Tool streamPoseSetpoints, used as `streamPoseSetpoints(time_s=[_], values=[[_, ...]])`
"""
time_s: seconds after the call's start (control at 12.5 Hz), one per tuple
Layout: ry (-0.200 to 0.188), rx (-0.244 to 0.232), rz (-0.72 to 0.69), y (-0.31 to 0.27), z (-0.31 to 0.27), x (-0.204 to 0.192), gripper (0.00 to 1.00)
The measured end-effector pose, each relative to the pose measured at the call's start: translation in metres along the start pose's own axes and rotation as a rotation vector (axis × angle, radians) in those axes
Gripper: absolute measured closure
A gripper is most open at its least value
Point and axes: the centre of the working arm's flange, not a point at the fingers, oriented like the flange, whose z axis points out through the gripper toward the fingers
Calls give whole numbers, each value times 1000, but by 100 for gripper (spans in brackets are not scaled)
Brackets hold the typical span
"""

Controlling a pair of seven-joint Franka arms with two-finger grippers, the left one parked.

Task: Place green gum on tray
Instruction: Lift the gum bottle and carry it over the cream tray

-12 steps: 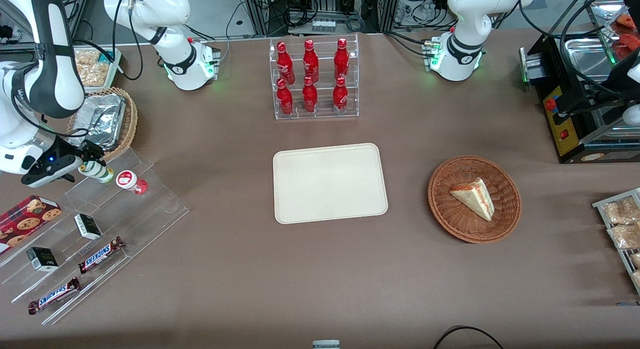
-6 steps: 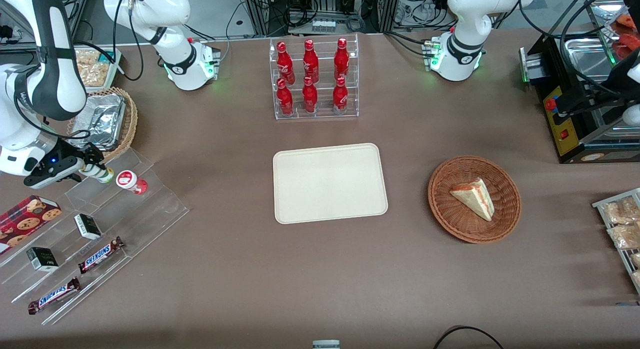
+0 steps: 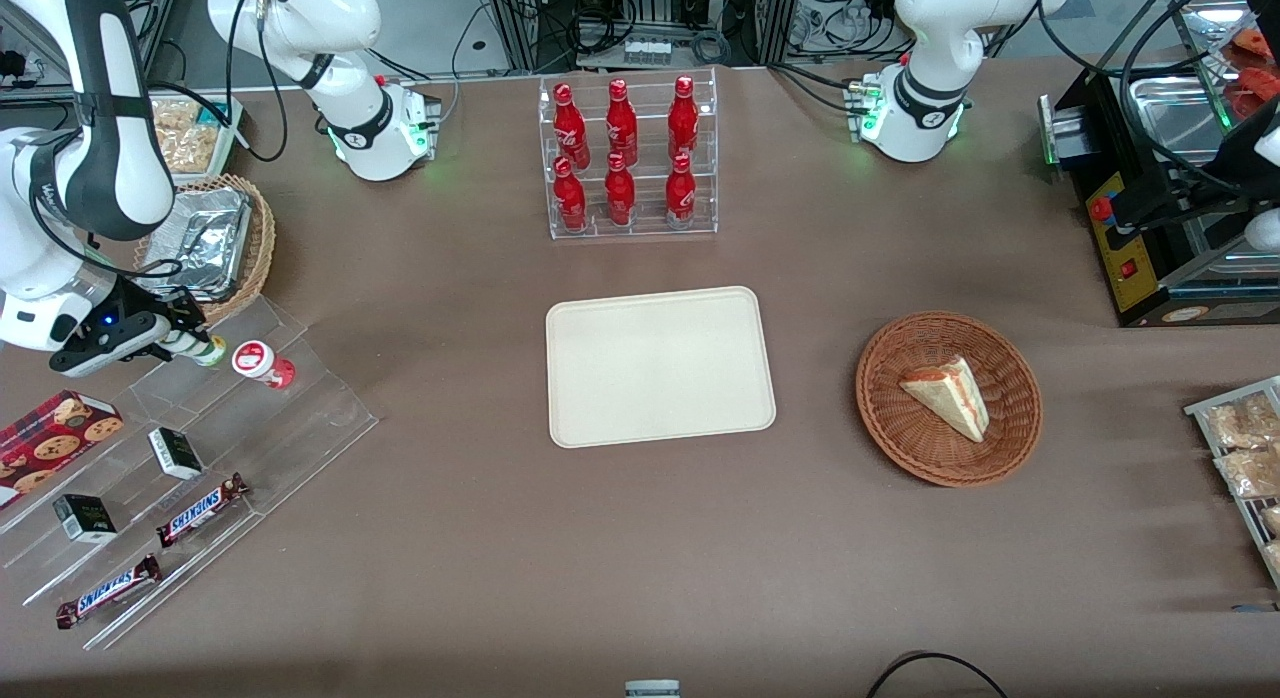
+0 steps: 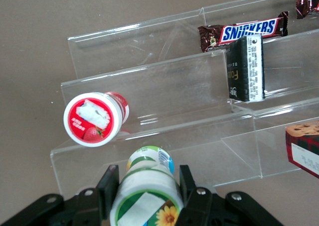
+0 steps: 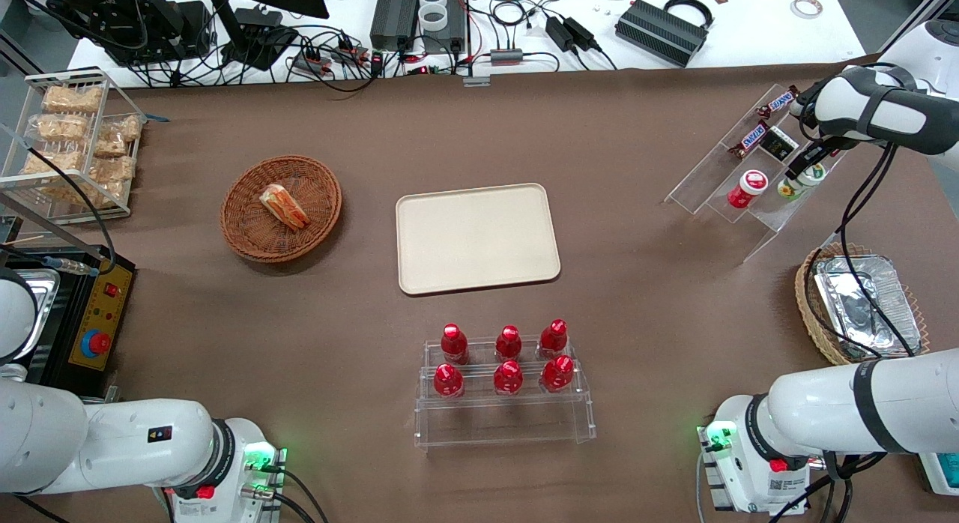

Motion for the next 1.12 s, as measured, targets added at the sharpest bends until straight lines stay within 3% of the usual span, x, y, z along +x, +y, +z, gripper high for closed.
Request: streamPoseSetpoints(time_s=[0.24,0.56,0.8,1.12], values=[[-29,41,-20,-6,-26,8,45],[-64,76,-26,-46,-106,64,45],[-91,76,33,-123,-134,119,45],[-102,40,197,-272,-148,191,45]])
